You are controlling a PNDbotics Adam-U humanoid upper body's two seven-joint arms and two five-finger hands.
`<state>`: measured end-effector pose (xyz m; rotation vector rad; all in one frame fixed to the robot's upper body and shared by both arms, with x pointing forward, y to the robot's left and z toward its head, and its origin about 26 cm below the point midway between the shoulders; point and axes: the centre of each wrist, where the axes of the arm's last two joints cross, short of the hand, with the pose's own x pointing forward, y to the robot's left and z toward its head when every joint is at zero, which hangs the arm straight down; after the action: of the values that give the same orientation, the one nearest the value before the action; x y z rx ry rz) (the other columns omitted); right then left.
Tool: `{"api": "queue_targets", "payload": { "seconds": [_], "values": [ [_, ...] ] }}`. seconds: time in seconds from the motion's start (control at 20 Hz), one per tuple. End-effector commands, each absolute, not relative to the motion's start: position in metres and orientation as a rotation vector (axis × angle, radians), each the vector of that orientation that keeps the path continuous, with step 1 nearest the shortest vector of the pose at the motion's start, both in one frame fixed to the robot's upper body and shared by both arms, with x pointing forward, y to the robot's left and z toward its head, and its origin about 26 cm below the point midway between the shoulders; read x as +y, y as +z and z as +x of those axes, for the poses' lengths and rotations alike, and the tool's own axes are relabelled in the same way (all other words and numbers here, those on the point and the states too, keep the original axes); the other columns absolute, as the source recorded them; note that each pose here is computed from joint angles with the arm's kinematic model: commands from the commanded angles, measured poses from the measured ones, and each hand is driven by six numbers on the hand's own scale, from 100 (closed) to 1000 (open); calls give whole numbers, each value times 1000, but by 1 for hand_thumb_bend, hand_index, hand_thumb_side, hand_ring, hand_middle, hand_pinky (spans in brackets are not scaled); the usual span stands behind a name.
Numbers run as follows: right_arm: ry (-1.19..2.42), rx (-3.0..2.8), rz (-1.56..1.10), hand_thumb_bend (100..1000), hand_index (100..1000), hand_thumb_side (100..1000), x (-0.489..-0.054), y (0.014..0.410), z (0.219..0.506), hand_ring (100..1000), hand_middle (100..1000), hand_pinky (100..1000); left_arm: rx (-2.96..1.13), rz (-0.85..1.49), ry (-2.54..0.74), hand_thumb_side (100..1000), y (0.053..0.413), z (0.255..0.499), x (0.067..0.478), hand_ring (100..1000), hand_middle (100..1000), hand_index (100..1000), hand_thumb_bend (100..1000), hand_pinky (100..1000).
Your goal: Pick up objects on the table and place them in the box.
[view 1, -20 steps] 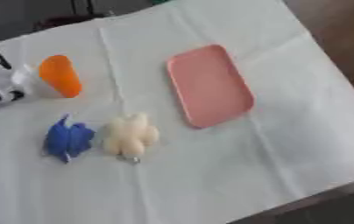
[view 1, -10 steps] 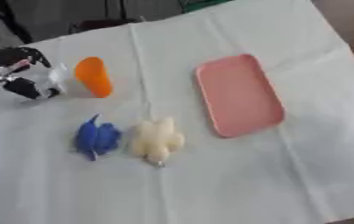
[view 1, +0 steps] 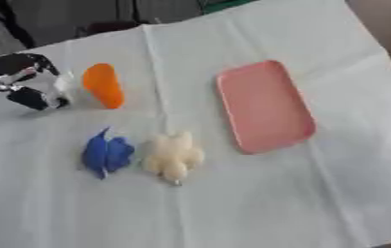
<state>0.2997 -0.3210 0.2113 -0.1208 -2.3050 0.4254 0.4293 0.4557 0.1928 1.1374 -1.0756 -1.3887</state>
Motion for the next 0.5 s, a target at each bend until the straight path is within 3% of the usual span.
{"api": "queue_targets", "payload": {
  "seconds": [0.05,0.3,0.4,0.45,0.5],
  "values": [
    [444,-2339,-137,100,706,772,-321,221,297,521,804,542,-1071,1166,-1384,521,203,428,460,830,843,831,515,858],
    [445,-2340,-136,100,707,770,-321,221,297,521,803,542,-1039,1165,-1393,549,200,428,461,829,844,821,527,860],
    [445,-2340,-136,100,707,772,-321,221,297,521,803,542,-1032,1164,-1396,523,199,428,461,824,836,770,501,857],
    [444,-2339,-136,100,707,770,-321,221,297,521,803,542,-1033,1169,-1390,410,199,428,461,816,824,678,325,849],
    [444,-2339,-136,100,707,770,-321,221,297,521,803,542,-1035,1176,-1382,410,199,428,461,816,824,678,325,849]
  ]
}}
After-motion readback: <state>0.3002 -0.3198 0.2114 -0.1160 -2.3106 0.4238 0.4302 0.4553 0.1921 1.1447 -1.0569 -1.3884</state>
